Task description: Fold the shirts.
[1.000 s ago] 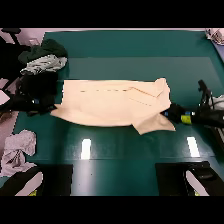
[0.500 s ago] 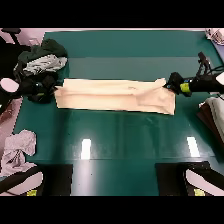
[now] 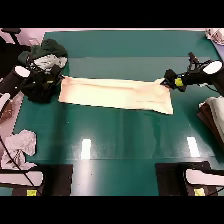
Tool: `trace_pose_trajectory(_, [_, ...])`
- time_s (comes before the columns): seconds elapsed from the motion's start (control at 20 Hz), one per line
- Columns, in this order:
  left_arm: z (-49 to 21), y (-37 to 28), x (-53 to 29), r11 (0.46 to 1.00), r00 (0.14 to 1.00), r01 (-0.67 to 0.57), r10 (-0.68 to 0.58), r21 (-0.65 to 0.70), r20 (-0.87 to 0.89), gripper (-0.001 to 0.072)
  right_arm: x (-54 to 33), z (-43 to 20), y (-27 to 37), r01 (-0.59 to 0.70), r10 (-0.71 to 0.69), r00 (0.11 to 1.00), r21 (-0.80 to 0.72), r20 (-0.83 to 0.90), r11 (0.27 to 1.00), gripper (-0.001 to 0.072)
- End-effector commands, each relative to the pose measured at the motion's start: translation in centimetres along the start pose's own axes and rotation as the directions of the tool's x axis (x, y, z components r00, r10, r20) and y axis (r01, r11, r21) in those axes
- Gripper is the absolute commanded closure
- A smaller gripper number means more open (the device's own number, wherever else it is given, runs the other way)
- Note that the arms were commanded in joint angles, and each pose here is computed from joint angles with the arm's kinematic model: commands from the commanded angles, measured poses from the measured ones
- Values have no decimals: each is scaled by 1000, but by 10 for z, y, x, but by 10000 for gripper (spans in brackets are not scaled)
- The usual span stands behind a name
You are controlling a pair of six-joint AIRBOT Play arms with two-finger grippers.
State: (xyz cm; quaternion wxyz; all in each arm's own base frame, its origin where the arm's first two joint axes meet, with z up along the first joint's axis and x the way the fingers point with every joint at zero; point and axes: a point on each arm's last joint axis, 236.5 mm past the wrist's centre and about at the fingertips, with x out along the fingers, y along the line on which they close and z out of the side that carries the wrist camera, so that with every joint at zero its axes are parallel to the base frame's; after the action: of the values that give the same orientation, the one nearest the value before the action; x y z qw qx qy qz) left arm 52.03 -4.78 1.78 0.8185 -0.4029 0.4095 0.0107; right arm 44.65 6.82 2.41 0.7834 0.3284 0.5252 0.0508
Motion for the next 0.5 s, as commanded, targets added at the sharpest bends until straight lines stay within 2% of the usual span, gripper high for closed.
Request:
trace_pose_trajectory(0.0, [2,10,20,1000,1000,-9,9,-7,-8,682,19,17,-5,6,-6,1000,-5,1,1000,696])
trace_pose_trajectory(0.25, [0,14,36,999,1000,-9,9,-33,2,678,39,45,-4,4,-4,1000,-9,7,1000,695])
trace_pose_trajectory(0.3, [3,14,38,999,1000,-7,8,-37,18,552,44,50,-4,4,-4,1000,-10,9,1000,695])
trace_pose_trajectory(0.35, [6,13,39,999,1000,0,2,-43,28,487,47,56,-4,5,-5,1000,-12,15,1000,691])
trace_pose_trajectory(0.4, [9,12,39,999,999,3,-1,-43,41,445,52,59,-6,6,-6,1000,-18,15,1000,644])
trace_pose_trajectory(0.45, [12,11,39,999,999,5,-3,-43,54,444,57,62,-7,7,-7,1000,-19,12,1000,491])
